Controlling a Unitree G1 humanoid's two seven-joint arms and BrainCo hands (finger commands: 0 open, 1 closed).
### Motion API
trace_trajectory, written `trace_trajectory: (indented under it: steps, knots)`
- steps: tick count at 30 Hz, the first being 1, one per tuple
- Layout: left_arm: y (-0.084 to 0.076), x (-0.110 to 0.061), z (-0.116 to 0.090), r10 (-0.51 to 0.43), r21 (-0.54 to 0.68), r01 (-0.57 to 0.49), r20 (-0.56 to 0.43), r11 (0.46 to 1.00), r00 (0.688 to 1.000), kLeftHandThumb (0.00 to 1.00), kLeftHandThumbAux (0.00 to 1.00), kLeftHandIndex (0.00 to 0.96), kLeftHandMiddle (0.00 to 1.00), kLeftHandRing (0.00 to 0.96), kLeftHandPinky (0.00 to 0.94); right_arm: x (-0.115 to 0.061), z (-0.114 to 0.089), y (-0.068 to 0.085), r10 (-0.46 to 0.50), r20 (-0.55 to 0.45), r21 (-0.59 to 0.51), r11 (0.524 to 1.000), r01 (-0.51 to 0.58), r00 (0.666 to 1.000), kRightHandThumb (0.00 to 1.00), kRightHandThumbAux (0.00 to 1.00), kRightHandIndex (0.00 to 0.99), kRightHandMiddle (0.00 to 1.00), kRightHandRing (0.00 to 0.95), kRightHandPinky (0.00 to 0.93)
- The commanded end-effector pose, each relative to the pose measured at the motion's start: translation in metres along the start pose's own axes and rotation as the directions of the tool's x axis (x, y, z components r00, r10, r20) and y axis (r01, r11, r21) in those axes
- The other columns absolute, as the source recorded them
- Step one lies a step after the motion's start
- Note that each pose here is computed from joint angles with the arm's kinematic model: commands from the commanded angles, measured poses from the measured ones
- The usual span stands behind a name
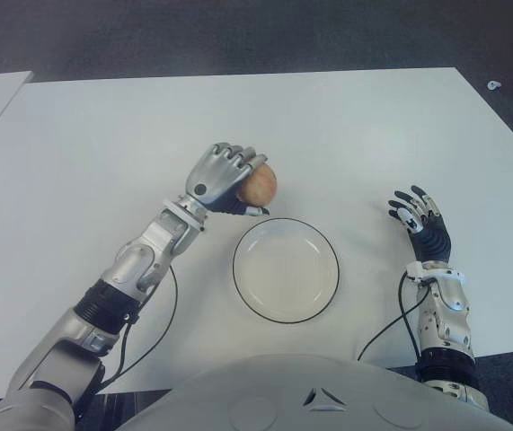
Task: Put the apples into the plate.
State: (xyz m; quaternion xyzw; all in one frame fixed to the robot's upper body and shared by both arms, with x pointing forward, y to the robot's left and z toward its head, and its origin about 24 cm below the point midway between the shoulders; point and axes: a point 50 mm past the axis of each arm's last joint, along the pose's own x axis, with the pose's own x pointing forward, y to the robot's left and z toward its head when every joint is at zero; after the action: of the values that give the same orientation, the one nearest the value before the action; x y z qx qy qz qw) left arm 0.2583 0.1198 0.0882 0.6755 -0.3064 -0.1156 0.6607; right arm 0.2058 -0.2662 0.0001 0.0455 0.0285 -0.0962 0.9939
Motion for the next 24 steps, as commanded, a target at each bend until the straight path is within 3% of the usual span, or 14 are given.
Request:
trace_trajectory:
  steps: [1, 18, 24]
  knots:
    - [-0.002, 0.000, 0.010, -0.012, 0.005, 0.012, 0.033, 1.000, 0.999, 0.856, 0.662, 0.410, 0.532, 0.818, 0.802, -0.009, -0.016, -0.001, 0.014, -0.074, 0.013, 1.000, -0.013, 0.997, 0.643, 0.669, 0.123, 0.251, 0.266, 0.295]
    - [-0.009, 0.000, 0.036, -0.011, -0.038, 0.015, 0.123, 0.999, 0.992, 0.855, 0.661, 0.410, 0.531, 0.831, 0.813, -0.022, -0.029, 0.006, 0.006, -0.098, 0.017, 1.000, -0.005, 0.995, 0.659, 0.643, 0.144, 0.246, 0.265, 0.293]
    - [-0.014, 0.000, 0.056, 0.000, -0.076, 0.012, 0.160, 0.997, 0.987, 0.855, 0.661, 0.410, 0.531, 0.833, 0.811, -0.032, -0.034, 0.011, 0.001, -0.076, 0.009, 1.000, 0.000, 0.997, 0.651, 0.637, 0.147, 0.258, 0.266, 0.278]
